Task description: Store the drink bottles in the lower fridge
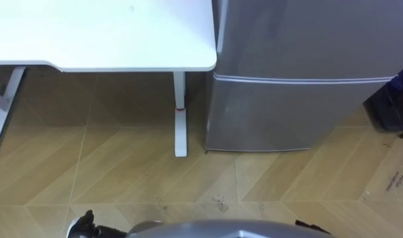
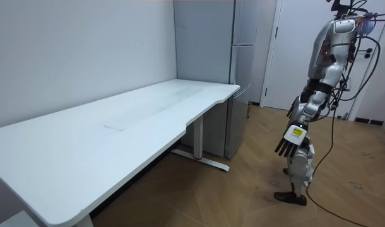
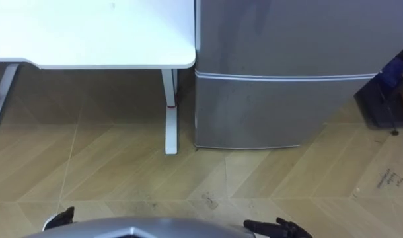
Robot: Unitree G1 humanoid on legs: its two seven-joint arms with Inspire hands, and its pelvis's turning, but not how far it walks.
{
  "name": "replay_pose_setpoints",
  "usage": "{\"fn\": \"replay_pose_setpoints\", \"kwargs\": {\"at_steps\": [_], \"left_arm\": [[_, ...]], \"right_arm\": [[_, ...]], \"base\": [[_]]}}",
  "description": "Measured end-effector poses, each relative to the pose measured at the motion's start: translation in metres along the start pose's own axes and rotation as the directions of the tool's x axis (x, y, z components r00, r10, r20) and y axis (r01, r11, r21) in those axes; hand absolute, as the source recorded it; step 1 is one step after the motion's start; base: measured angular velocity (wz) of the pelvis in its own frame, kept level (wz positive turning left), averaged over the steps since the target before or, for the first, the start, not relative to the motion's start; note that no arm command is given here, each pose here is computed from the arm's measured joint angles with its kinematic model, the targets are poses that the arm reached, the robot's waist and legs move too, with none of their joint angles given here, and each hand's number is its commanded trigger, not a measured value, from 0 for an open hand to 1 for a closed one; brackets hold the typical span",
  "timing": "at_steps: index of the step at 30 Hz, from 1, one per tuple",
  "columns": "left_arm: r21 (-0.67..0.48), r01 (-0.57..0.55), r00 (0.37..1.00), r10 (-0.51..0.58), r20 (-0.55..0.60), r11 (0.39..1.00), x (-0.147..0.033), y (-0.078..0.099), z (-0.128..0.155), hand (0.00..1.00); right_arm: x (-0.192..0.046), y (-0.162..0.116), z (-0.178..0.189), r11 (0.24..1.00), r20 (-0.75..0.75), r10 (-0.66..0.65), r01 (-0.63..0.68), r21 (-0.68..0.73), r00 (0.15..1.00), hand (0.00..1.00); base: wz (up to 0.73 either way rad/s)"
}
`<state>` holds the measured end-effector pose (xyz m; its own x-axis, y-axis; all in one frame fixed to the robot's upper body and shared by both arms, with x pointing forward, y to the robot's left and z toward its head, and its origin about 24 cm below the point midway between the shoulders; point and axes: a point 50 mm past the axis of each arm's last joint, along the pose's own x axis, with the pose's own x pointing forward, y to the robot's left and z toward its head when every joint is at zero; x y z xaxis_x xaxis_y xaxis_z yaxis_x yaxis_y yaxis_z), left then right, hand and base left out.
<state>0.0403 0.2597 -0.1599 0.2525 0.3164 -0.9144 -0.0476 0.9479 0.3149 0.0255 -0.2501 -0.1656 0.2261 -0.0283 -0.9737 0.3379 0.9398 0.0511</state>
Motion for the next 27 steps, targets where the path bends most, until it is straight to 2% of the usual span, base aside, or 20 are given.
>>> {"fn": "replay_pose_setpoints", "kwargs": {"at_steps": [9, 15, 18, 27], "left_arm": [[0.048, 0.064, 0.998, -0.063, -0.028, 0.997, -0.001, -0.007, -0.006, 0.0], [0.14, 0.073, 0.992, -0.057, -0.109, 0.987, -0.003, -0.004, -0.025, 0.0], [0.143, 0.067, 0.989, -0.046, -0.141, 0.987, -0.004, -0.002, -0.031, 0.0], [0.207, 0.072, 0.989, -0.042, -0.144, 0.976, -0.005, -0.003, -0.031, 0.0]], "right_arm": [[-0.002, -0.008, 0.007, 1.0, 0.014, -0.017, 0.017, -0.022, 1.0, 0.0], [-0.002, -0.009, 0.005, 1.0, 0.001, -0.028, 0.028, -0.006, 1.0, 0.0], [-0.001, -0.005, 0.004, 1.0, -0.009, -0.021, 0.021, 0.001, 1.0, 0.0], [0.001, 0.0, 0.001, 0.999, -0.008, -0.03, 0.031, 0.016, 1.0, 0.0]], "base": [[0.0], [-0.03], [-0.03], [-0.13]]}}
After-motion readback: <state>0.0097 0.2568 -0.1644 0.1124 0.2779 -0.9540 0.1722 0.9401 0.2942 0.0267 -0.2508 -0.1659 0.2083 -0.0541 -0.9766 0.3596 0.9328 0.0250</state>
